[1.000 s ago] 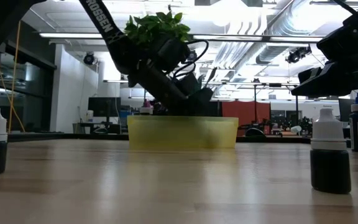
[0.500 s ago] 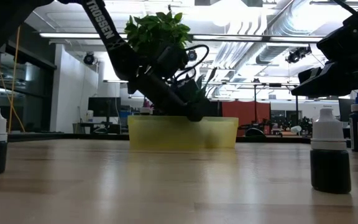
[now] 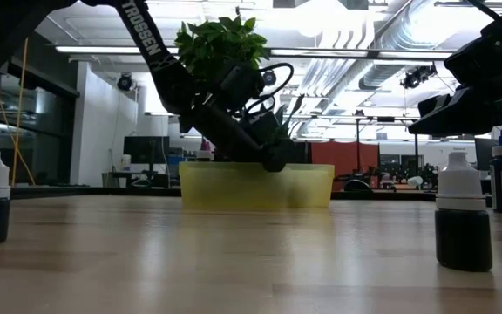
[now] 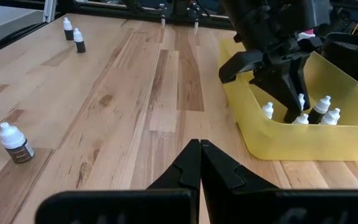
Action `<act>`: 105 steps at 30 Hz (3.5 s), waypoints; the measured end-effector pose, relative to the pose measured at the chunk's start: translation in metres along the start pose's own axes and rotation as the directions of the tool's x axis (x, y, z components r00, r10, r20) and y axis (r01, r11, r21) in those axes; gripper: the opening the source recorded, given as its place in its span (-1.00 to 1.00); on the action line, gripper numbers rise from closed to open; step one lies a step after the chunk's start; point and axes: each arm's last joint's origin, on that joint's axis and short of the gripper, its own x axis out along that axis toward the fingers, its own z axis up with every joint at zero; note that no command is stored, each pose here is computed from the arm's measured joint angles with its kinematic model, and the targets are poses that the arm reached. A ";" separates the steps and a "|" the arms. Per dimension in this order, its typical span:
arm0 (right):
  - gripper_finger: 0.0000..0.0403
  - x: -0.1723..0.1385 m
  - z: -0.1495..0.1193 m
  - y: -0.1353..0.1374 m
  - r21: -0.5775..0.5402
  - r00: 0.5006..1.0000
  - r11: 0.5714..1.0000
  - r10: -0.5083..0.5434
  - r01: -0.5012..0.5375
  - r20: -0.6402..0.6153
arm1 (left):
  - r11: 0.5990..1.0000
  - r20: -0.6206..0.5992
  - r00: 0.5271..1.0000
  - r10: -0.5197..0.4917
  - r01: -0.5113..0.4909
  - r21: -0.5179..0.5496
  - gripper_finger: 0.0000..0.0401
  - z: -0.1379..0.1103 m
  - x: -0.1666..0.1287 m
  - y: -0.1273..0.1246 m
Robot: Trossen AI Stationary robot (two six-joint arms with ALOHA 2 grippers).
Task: Pick & Place food coloring
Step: Put the top small black food coloring bottle into the yellow bin, then put the small black food coloring bottle into the yellow bin
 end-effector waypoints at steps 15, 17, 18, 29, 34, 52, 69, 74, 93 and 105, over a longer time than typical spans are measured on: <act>-1.00 0.000 0.000 0.000 0.000 1.000 1.000 0.000 0.000 0.000 | 1.000 0.000 1.000 -0.001 0.001 0.000 -0.39 0.000 0.000 0.000; -1.00 0.000 0.000 0.000 0.000 1.000 1.000 -0.001 0.001 0.000 | 1.000 0.000 1.000 -0.001 0.001 0.000 -0.39 0.000 0.000 0.000; -1.00 0.000 0.000 0.000 0.000 1.000 1.000 0.000 0.000 0.000 | 1.000 0.000 1.000 -0.001 0.001 0.000 -0.39 0.000 0.000 0.000; -1.00 0.000 0.000 0.000 0.000 1.000 1.000 0.000 0.000 0.000 | 0.997 0.057 0.998 -0.015 0.011 0.077 -0.38 0.010 -0.004 -0.001; -1.00 0.000 0.000 0.000 0.000 1.000 1.000 0.000 0.000 0.000 | 0.997 0.104 0.994 -0.030 0.021 0.081 -0.38 0.025 -0.014 -0.001; -1.00 0.000 0.000 0.000 0.000 1.000 1.000 0.000 0.000 0.000 | 0.938 0.166 0.929 -0.331 0.304 0.168 -0.38 0.082 -0.101 -0.020; -1.00 0.000 0.000 0.000 0.000 1.000 1.000 -0.001 0.001 0.000 | 0.759 -0.171 0.820 -0.546 0.570 0.313 -0.38 0.023 -0.246 -0.017; -1.00 0.000 0.000 0.000 0.000 1.000 1.000 0.000 0.000 0.001 | 0.666 -0.332 0.763 -0.556 0.647 0.371 -0.38 0.008 -0.278 -0.011; -1.00 0.000 0.000 0.000 0.000 1.000 1.000 -0.001 0.001 0.001 | 0.702 -0.570 0.587 -0.575 0.712 0.024 -0.38 -0.022 -0.324 -0.020; -1.00 0.000 0.000 0.000 0.000 1.000 1.000 0.000 0.000 0.001 | 0.859 -0.621 0.595 -0.511 0.342 -0.380 -0.38 -0.039 -0.313 -0.048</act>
